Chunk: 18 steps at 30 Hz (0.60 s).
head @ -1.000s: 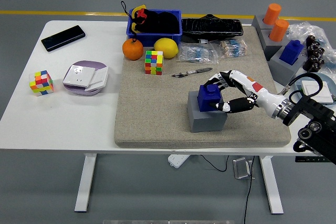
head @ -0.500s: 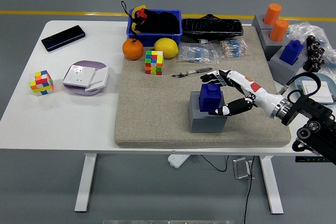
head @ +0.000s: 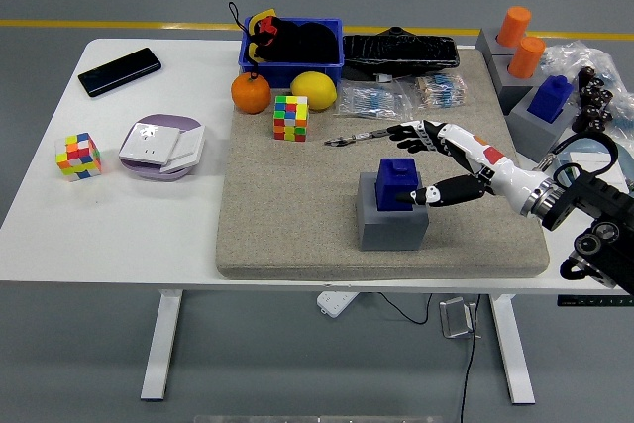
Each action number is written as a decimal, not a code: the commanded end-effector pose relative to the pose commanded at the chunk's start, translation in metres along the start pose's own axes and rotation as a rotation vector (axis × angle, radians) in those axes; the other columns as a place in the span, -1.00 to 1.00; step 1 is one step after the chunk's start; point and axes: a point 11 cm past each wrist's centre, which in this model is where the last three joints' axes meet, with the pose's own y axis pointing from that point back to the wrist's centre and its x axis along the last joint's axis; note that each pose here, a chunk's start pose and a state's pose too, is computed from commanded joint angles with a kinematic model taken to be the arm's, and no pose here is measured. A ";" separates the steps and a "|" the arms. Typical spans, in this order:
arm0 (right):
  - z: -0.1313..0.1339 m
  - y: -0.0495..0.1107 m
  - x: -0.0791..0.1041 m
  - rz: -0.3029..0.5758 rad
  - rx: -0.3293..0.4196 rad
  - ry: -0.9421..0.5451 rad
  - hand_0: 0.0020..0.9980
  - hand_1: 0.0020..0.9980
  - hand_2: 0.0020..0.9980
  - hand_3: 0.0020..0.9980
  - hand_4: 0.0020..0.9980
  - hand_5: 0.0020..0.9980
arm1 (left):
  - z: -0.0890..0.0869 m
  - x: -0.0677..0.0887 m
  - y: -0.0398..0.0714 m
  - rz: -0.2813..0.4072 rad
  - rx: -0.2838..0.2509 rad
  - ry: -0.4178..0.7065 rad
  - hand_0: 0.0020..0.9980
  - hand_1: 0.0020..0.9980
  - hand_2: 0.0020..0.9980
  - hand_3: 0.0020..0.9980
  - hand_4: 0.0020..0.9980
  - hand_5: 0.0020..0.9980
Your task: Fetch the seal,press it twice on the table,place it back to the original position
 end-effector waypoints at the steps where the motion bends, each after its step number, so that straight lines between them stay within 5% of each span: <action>1: -0.002 0.001 0.006 0.015 0.005 0.002 0.75 0.72 0.75 0.77 1.00 -0.17 | 0.000 0.000 0.000 0.000 0.000 0.000 0.49 0.39 0.37 0.50 0.36 -0.40; 7: -0.003 0.012 0.035 0.095 -0.003 0.007 0.79 0.76 0.77 0.79 1.00 -0.10 | 0.001 0.001 0.000 0.002 -0.003 0.002 0.49 0.39 0.36 0.50 0.36 -0.40; 9: 0.003 0.020 0.048 0.136 -0.025 -0.010 0.79 0.76 0.77 0.79 1.00 -0.10 | 0.002 0.001 0.000 0.002 -0.003 0.002 0.49 0.39 0.36 0.50 0.36 -0.40; 10: 0.006 0.023 0.053 0.152 -0.033 -0.018 0.80 0.78 0.78 0.79 1.00 0.14 | 0.001 0.001 0.000 0.002 -0.002 0.002 0.49 0.40 0.37 0.50 0.36 -0.40; 18: 0.033 0.063 0.090 0.314 -0.106 -0.064 0.81 0.78 0.78 0.77 1.00 0.22 | 0.002 0.003 0.001 0.006 -0.004 0.000 0.49 0.40 0.37 0.50 0.36 -0.40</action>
